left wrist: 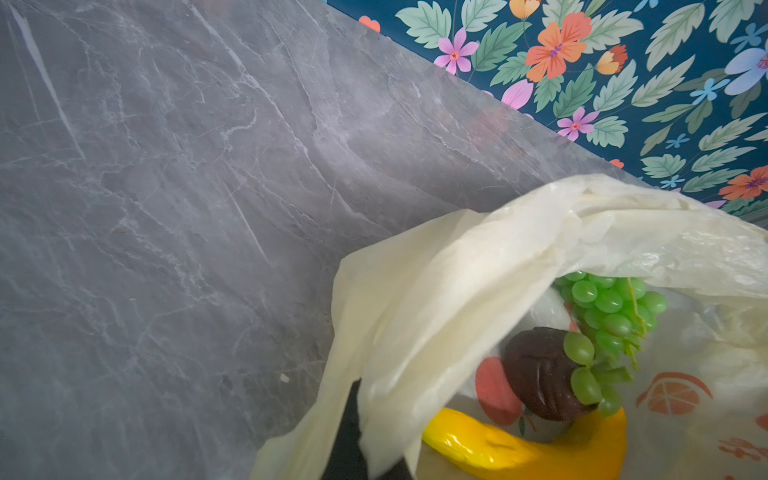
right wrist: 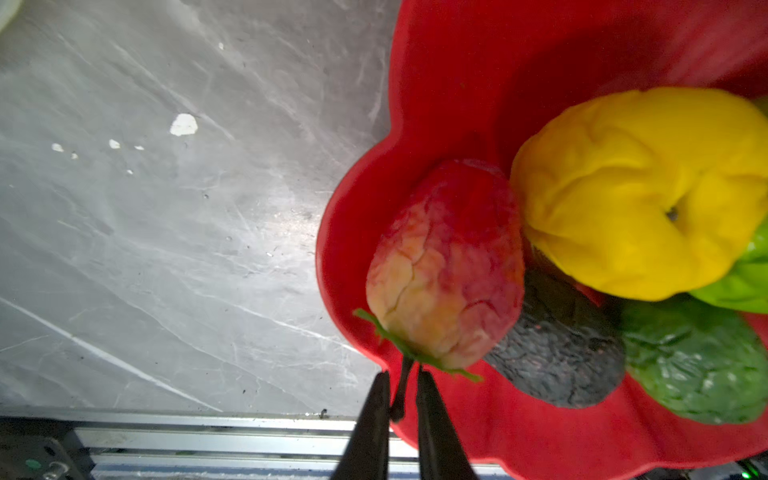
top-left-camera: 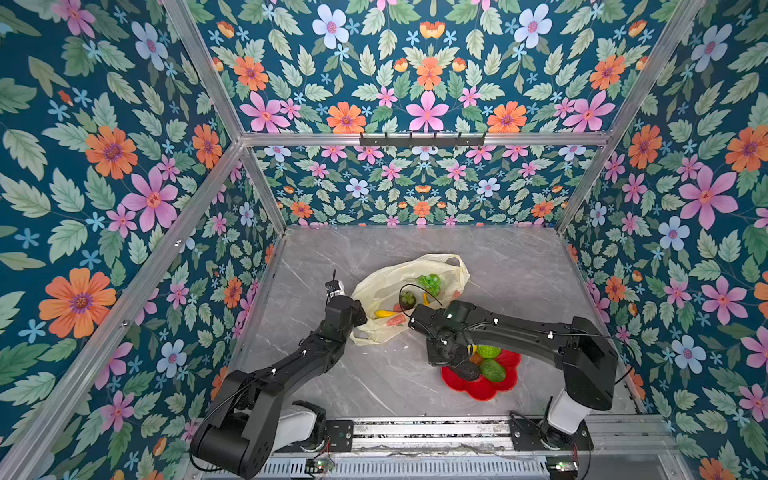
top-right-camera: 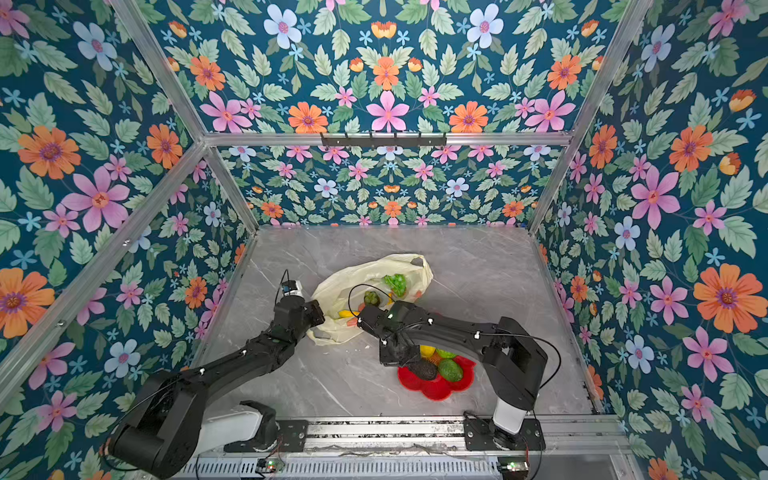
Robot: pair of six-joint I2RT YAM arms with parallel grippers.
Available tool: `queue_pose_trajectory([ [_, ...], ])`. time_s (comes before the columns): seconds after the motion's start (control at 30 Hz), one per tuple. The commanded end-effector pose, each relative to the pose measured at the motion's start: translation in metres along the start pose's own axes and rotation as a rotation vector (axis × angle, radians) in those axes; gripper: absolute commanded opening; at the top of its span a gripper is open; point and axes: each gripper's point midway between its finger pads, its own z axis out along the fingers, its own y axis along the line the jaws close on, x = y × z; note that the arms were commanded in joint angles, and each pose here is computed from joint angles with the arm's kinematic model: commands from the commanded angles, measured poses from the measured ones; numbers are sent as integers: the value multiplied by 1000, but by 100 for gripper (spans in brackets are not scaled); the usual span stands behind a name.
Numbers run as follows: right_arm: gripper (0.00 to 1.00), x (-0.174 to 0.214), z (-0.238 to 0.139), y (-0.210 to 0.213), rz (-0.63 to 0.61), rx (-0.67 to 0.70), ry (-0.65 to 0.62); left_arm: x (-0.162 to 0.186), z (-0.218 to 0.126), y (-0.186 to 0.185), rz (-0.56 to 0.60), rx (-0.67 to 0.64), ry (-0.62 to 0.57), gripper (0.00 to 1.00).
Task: Take the fake fruits out of the plastic bag
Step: 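Lower the red fruit into the red bowl and open the right gripper, then move the open right gripper back into the bag above the dark fruit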
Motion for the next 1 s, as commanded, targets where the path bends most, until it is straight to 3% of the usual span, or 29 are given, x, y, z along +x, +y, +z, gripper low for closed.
queue_pose_trajectory([
  [0.0,16,-4,-2,0,-13,11,-17,-5,0,-2,12,2,-11,0],
  [0.57,32,-23,-19,9,-99,23,-88,-2,4,-8,34,24,13,0],
  [0.97,40,-54,-64,4,-100,-62,-276,6,4,-42,232,-3,16,0],
])
